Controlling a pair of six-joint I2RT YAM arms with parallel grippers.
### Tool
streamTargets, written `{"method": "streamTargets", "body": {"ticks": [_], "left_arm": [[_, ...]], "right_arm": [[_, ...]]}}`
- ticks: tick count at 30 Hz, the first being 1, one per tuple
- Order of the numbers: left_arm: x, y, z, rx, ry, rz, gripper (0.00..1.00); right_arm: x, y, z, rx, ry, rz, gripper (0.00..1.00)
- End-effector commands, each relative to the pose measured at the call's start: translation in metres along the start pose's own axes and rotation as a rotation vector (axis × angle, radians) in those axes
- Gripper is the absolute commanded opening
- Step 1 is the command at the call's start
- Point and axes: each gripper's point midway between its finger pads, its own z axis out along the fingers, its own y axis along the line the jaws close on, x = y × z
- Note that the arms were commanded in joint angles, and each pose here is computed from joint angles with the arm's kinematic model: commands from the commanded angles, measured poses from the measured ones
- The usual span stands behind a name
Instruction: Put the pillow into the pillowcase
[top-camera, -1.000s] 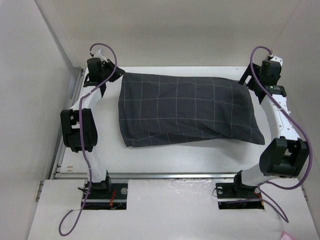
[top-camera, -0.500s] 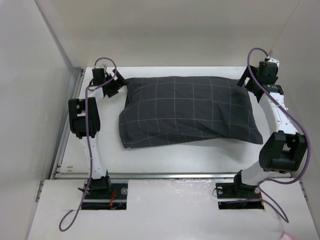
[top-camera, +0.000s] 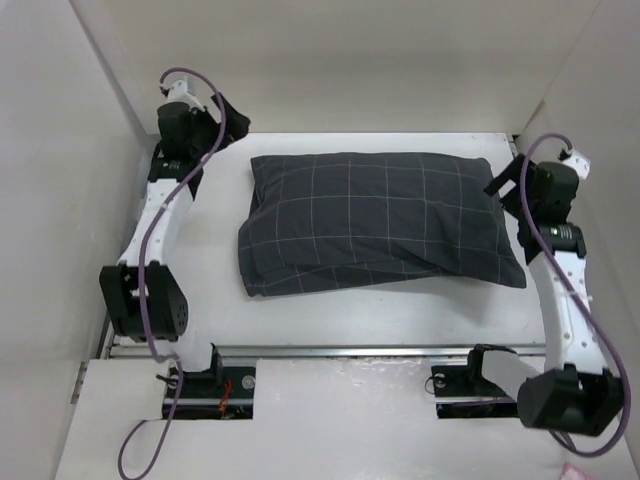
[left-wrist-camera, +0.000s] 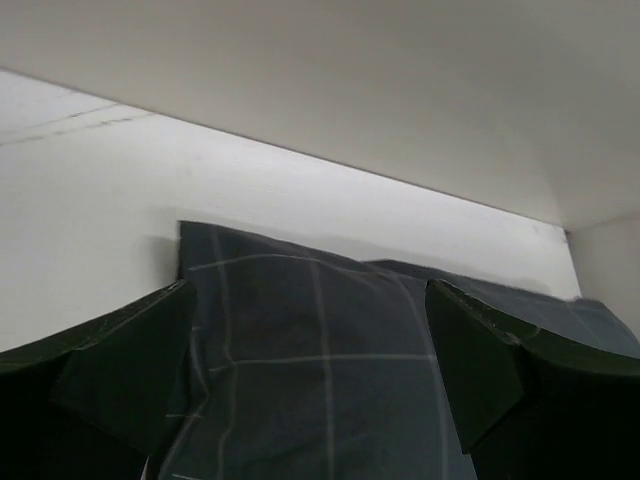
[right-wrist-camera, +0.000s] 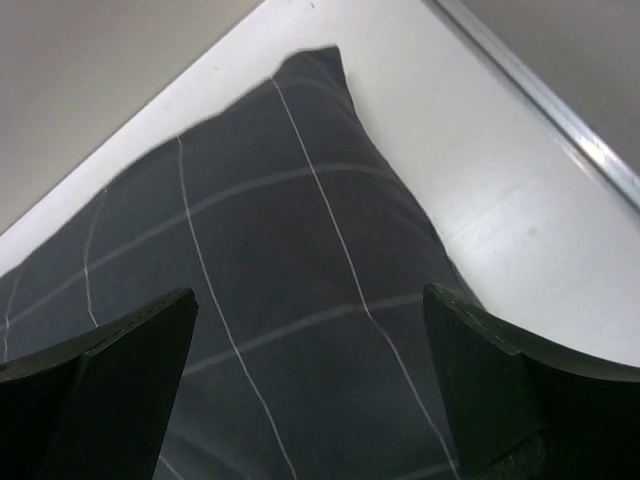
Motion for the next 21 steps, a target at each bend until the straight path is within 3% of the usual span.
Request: {"method": "streamTargets", "body": {"ticks": [1, 5, 9, 13, 18, 21], "left_arm": [[0.042, -0.04, -0.015, 0.098, 0.062, 0.082, 1.0], [0.094, -0.076, -0.027, 0.2, 0.141, 0.093, 1.0], [0.129, -0.093, -0.043, 0.245, 0.202, 0.1, 1.0], [0.118, -0.073, -0.07, 0.144, 0.133, 0.082, 1.0], [0.065, -0.061, -0.125, 0.015, -0.071, 0.078, 1.0], [0.055, -0.058, -0.143, 0.002, -0.116, 0.063, 1.0]], "right_arm": [[0.021, -0.011, -0.017, 0.009, 0.011, 0.114, 1.0], [0.07, -0.016, -0.008, -0.021, 0.122, 0.128, 1.0], [0.084, -0.034, 0.01, 0.097, 0.161, 0.129, 1.0], [0.054, -0.034, 0.003, 0.124, 0.081, 0.125, 1.0], [0.006, -0.023, -0.027, 0.05, -0.103, 0.142, 1.0], [-0.007, -0.023, -0.041, 0.037, -0.167, 0.171, 1.0]]}}
